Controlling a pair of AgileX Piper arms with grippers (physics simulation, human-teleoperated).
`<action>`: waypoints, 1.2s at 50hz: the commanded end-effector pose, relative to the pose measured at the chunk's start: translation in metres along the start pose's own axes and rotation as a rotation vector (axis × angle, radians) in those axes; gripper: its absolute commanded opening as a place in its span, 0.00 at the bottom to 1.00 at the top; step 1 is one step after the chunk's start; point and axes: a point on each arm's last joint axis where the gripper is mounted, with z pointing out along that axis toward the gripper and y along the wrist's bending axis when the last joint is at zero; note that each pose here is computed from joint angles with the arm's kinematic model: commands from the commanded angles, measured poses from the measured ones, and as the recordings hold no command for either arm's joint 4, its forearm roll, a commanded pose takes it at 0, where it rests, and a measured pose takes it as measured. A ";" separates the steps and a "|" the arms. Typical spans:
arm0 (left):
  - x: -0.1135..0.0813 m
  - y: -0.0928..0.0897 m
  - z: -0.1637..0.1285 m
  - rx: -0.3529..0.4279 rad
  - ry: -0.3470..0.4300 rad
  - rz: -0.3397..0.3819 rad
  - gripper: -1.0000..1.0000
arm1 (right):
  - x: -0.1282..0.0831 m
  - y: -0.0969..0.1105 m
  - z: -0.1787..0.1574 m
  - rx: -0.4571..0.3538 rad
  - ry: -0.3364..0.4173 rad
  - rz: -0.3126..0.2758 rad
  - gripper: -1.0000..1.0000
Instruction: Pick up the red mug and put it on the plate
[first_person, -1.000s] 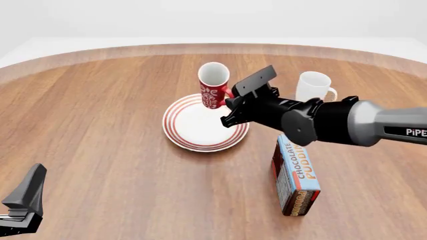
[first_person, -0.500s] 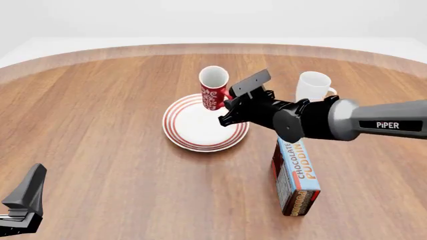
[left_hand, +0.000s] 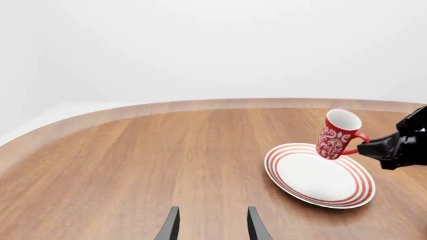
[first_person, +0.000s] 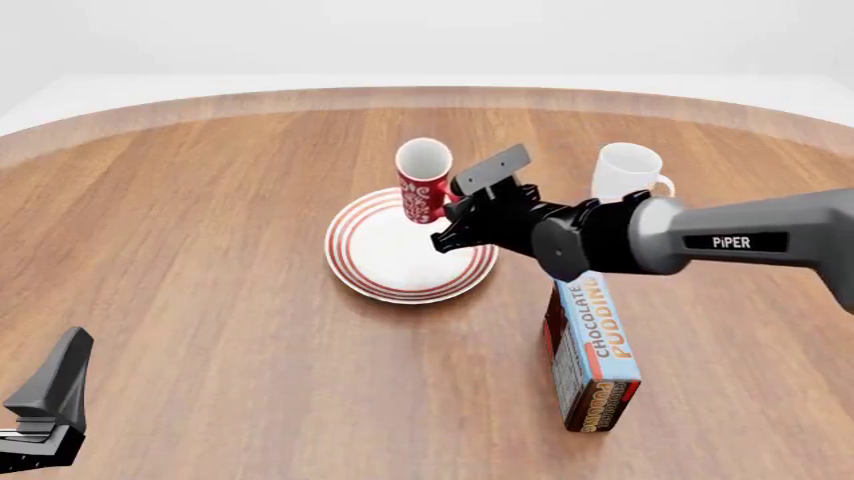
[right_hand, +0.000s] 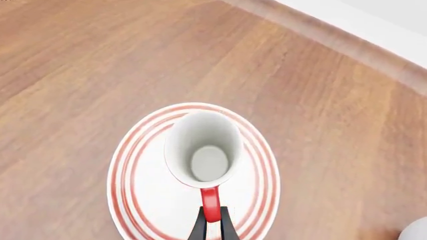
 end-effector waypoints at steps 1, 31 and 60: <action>0.000 0.000 0.000 0.000 0.000 0.000 1.00 | 0.002 0.001 0.008 -0.001 0.001 0.019 0.00; 0.000 0.000 0.000 0.000 0.000 0.000 1.00 | 0.016 0.004 0.029 -0.006 0.027 0.032 0.00; 0.000 0.000 0.000 0.000 0.000 0.000 1.00 | 0.025 0.009 0.042 -0.016 0.046 0.022 0.00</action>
